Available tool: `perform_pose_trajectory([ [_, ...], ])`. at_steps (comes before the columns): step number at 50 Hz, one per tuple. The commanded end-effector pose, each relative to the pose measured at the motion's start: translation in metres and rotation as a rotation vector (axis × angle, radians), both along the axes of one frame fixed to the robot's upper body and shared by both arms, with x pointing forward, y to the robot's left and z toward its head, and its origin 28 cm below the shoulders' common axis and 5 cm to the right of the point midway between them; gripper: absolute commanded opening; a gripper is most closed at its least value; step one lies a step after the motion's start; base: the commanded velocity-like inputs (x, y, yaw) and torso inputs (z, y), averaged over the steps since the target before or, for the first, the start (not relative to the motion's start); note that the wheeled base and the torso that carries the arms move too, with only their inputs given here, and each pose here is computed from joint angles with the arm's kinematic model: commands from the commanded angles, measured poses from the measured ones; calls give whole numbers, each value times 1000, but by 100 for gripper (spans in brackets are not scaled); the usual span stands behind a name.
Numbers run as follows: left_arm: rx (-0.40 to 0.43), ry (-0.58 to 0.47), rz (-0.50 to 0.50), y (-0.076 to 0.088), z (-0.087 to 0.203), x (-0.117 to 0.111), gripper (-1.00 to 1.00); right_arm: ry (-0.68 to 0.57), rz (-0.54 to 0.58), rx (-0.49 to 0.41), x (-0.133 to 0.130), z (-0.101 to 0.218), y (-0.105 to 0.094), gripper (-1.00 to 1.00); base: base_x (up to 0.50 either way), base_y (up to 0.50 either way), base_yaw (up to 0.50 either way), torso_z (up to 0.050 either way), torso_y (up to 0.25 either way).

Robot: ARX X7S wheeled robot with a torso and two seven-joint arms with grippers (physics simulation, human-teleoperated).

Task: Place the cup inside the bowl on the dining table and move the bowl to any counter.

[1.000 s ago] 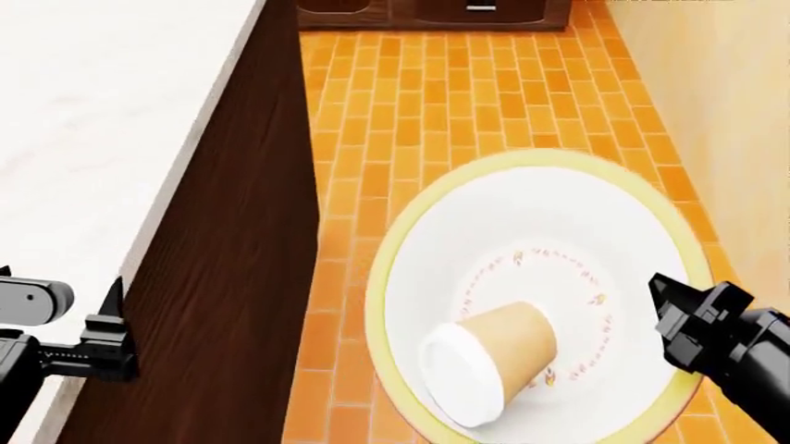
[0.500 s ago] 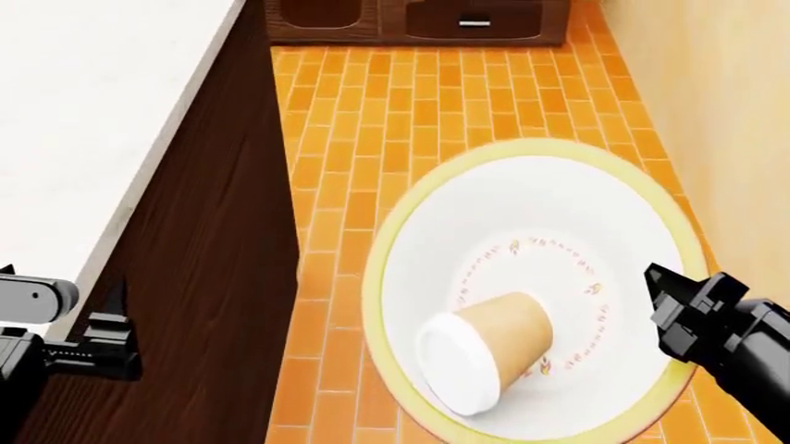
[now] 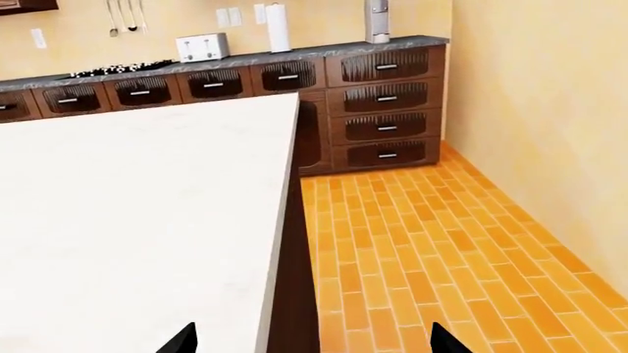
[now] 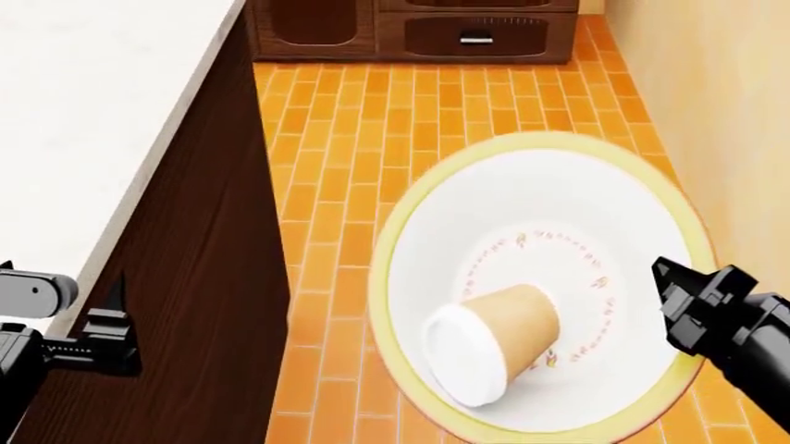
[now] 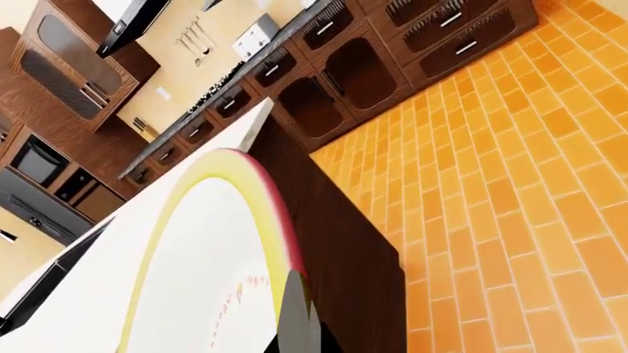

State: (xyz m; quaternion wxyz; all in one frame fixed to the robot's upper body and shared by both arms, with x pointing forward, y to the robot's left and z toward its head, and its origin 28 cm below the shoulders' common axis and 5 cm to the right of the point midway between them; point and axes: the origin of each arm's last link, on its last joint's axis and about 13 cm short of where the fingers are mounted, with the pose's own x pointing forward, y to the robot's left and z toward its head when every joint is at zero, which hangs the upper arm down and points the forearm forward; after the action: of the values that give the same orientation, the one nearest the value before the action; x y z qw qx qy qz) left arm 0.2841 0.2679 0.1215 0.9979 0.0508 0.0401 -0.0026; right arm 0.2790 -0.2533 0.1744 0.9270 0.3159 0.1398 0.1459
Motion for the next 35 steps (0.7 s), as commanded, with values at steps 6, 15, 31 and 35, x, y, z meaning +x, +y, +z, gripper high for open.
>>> perform_pose_trajectory([
  [6, 4, -3, -3, 1, 1, -2, 100, -47, 5, 32, 0, 7, -1, -100, 500, -1, 0, 0, 2],
  [15, 2, 3, -3, -1, -2, 0, 100, -38, 9, 27, 1, 3, 0, -100, 500, 0, 0, 1, 1],
  [31, 0, 4, -1, -1, -2, 0, 100, -53, -4, 36, 2, 1, 0, -100, 500, -16, 0, 0, 1],
  [35, 0, 2, -6, -1, -1, 0, 100, -56, -2, 30, 2, 2, 0, -100, 500, -75, 0, 0, 2],
])
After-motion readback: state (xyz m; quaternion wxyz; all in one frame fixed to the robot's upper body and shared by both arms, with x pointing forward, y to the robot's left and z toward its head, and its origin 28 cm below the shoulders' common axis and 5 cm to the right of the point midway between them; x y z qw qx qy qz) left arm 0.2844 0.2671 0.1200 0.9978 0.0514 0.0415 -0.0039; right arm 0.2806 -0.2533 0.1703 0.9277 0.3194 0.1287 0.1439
